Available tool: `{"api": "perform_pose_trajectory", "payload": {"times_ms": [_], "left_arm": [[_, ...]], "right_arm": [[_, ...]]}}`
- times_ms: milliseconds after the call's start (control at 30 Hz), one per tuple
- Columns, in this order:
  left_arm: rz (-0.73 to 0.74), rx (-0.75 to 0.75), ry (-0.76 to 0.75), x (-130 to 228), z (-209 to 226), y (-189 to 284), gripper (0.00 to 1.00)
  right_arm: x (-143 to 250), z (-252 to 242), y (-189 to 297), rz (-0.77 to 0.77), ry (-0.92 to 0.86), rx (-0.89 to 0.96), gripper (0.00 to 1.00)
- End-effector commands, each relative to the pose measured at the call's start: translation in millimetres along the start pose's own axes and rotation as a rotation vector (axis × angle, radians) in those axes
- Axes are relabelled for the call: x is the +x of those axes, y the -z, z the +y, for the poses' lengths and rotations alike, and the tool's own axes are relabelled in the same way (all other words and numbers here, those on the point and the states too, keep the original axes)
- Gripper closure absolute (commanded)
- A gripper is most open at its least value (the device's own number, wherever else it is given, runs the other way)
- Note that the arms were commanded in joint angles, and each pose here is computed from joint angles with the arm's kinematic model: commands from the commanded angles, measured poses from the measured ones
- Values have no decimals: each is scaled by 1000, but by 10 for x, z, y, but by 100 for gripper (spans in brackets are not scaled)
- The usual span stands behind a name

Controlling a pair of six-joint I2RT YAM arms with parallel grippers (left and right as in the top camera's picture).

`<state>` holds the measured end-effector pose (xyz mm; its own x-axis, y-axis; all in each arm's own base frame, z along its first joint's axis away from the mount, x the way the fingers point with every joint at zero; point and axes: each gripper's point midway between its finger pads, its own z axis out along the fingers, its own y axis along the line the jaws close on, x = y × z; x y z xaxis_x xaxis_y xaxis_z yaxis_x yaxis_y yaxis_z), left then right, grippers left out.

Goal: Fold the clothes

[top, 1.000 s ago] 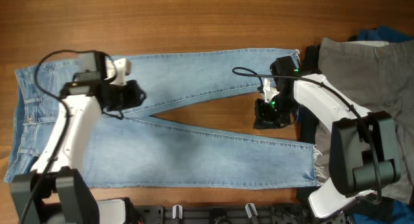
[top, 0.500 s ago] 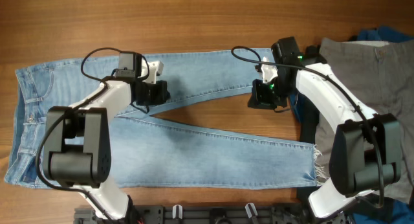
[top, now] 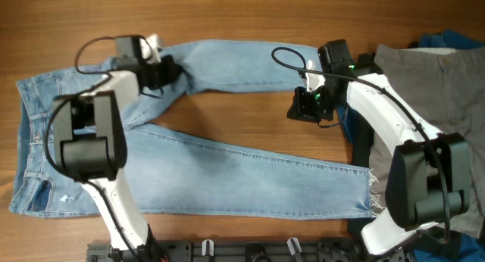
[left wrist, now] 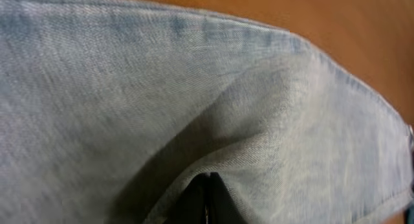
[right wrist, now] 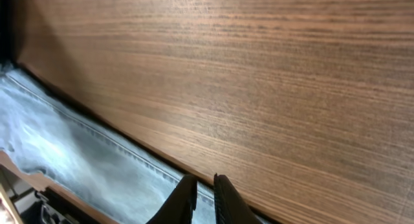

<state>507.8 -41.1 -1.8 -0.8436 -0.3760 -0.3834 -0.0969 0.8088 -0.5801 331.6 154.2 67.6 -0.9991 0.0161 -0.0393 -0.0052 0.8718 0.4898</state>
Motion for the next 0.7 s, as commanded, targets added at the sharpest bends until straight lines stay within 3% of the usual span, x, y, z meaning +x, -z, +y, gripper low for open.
{"api": "perform_pose_trajectory", "payload": {"times_ms": [0, 233, 300, 467, 567, 667], "left_arm": [[-47, -212, 77, -347, 621, 63, 96], [44, -181, -80, -690, 159, 499, 91], [70, -184, -113, -697, 53, 658, 85], [133, -194, -119, -549, -205, 1123, 69], [174, -289, -99, -419, -149, 1388, 55], [198, -473, -78, -349, 146, 1648, 51]], "right_arm": [[-145, 139, 110, -64, 28, -35, 87], [-91, -97, 107, -56, -39, 92, 77], [-21, -131, 106, -29, -47, 108, 72], [-277, -59, 118, -128, 35, 82, 75], [-183, -51, 108, -89, 6, 71, 73], [-9, -105, 98, -21, 4, 93, 73]]}}
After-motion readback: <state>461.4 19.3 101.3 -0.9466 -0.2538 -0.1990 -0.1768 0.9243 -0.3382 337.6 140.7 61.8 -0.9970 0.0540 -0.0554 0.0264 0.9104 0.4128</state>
